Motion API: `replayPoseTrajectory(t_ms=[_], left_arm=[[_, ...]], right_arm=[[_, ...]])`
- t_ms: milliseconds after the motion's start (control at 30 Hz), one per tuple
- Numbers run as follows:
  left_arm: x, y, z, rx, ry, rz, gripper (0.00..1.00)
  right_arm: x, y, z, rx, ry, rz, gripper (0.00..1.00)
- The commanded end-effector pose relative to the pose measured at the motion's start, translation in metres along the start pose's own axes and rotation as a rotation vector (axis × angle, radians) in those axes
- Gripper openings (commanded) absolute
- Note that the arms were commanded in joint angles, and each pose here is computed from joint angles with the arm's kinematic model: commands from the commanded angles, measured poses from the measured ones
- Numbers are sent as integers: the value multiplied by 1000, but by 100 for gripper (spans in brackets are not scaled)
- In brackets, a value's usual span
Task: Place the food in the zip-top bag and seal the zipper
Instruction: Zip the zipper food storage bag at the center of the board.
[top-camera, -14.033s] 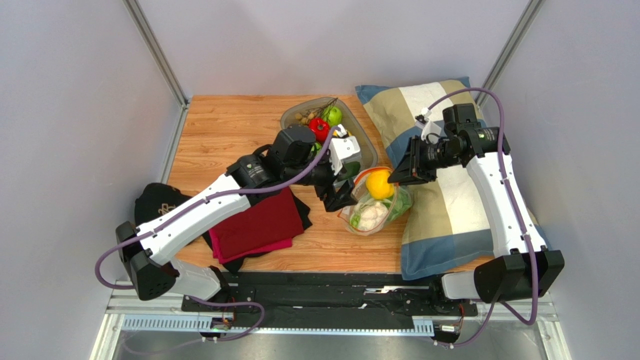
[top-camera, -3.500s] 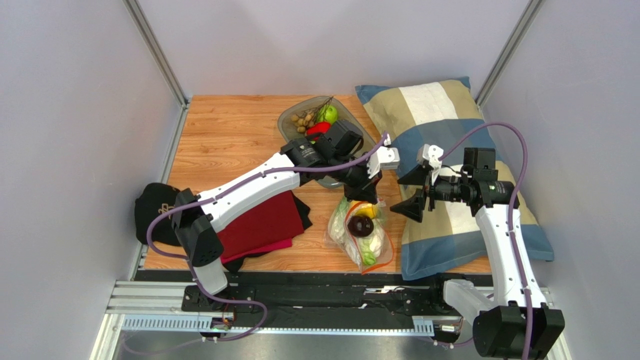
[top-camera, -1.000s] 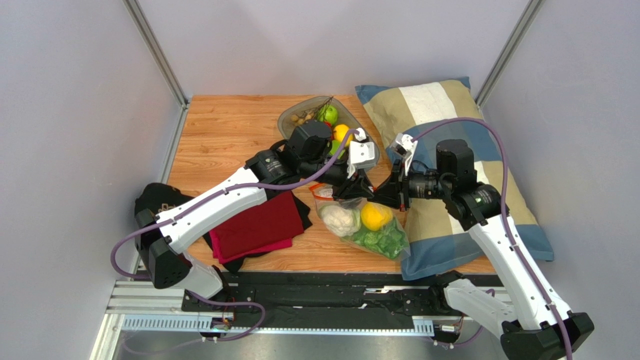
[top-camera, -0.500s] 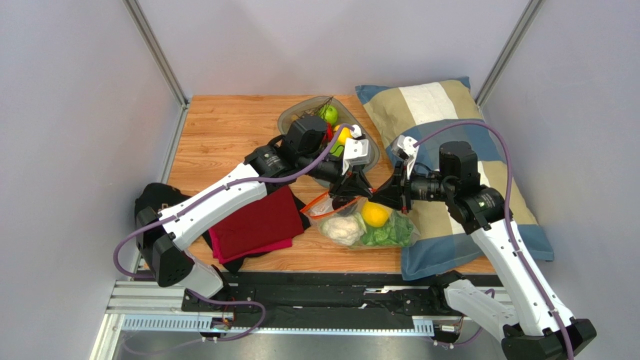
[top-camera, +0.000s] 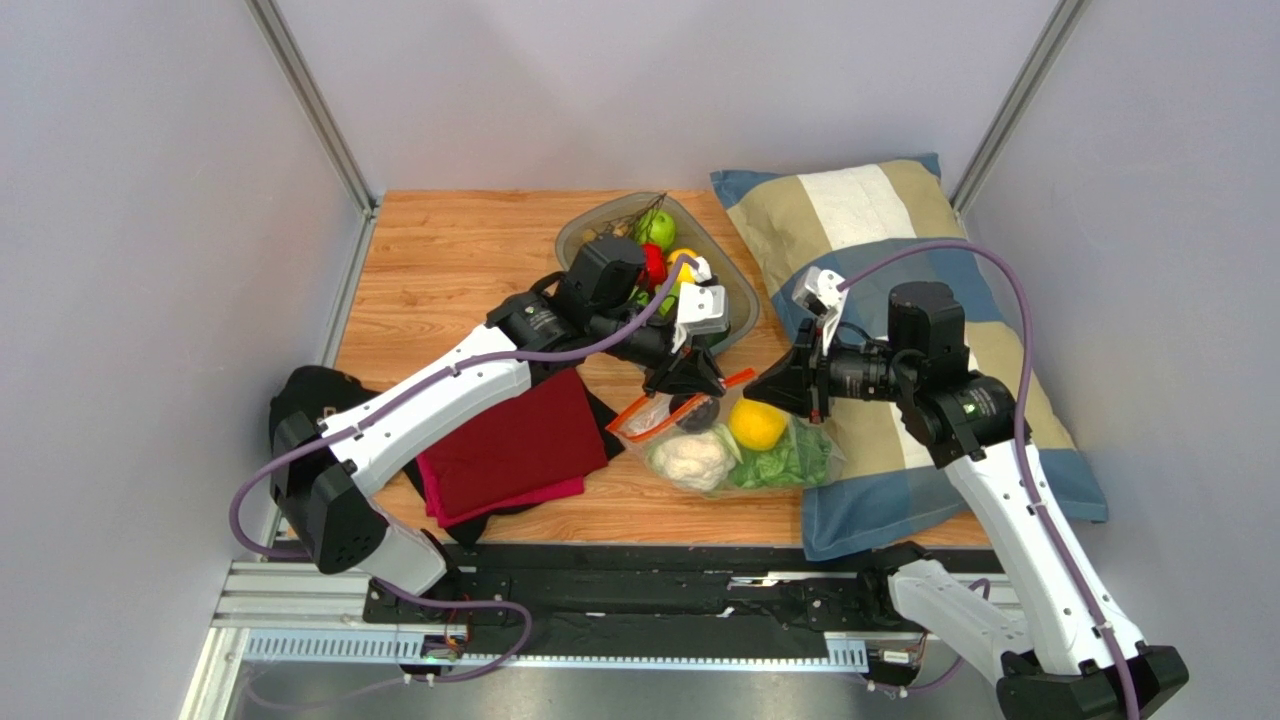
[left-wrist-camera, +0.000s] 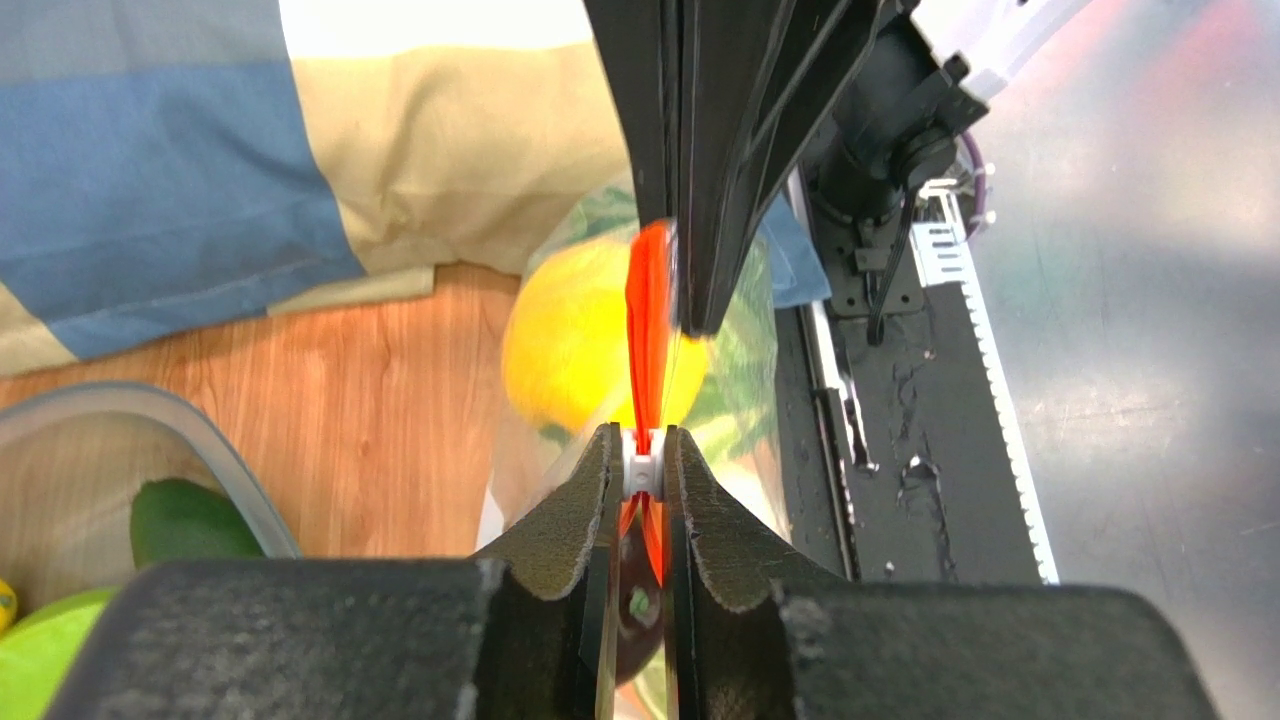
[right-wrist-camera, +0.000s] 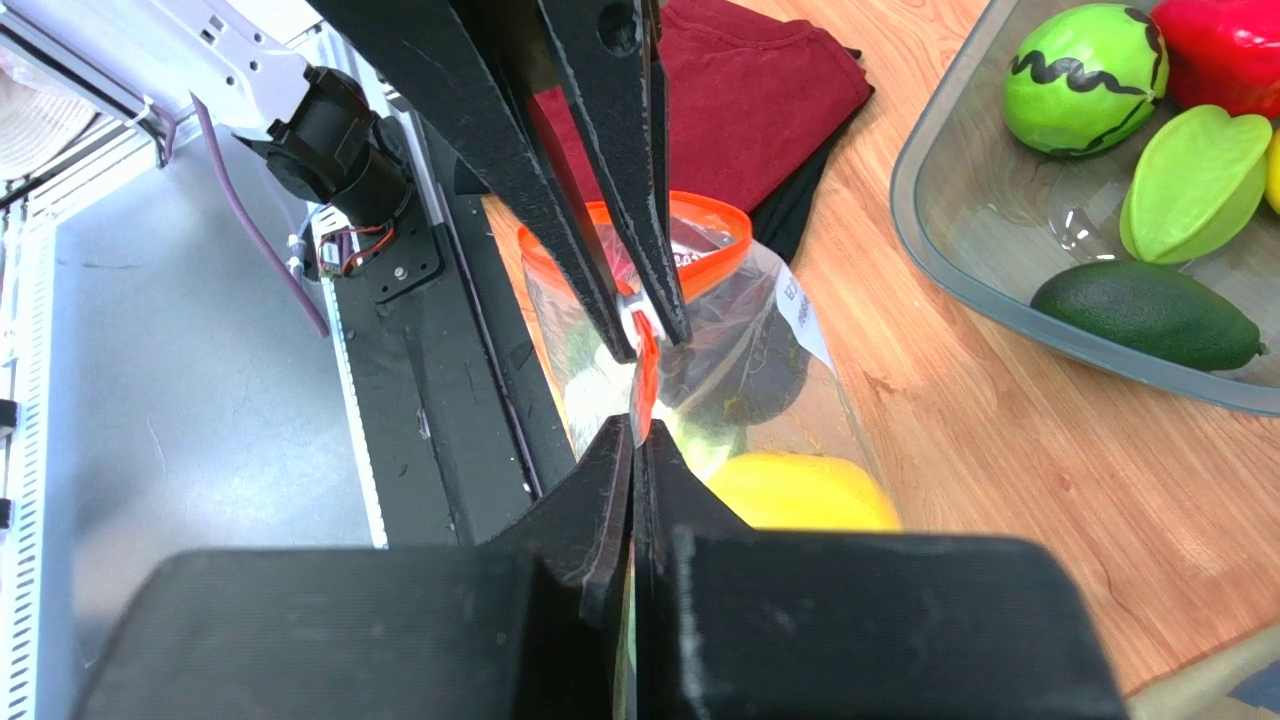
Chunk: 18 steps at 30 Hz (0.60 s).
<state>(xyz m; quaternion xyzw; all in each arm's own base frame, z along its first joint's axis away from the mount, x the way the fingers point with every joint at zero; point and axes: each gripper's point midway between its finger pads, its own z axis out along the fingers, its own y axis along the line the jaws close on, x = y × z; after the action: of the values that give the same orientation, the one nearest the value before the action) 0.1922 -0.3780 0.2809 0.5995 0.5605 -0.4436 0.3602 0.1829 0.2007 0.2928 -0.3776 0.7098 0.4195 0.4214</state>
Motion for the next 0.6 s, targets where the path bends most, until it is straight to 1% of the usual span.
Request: replayPoseTrajectory(t_ms=[0,333,567], left_arm=[[33,4,-14,-42,91,-41,3],[67,5,-39,-83,168,-73,3],[91,0,-59,-118,218,-107,3]], right_arm=[[-47,17,-19,-9,-123,-155,0],[-53,-13,-31,132,-147,-102,0],[-53,-29,-38,178,-161,-55,0]])
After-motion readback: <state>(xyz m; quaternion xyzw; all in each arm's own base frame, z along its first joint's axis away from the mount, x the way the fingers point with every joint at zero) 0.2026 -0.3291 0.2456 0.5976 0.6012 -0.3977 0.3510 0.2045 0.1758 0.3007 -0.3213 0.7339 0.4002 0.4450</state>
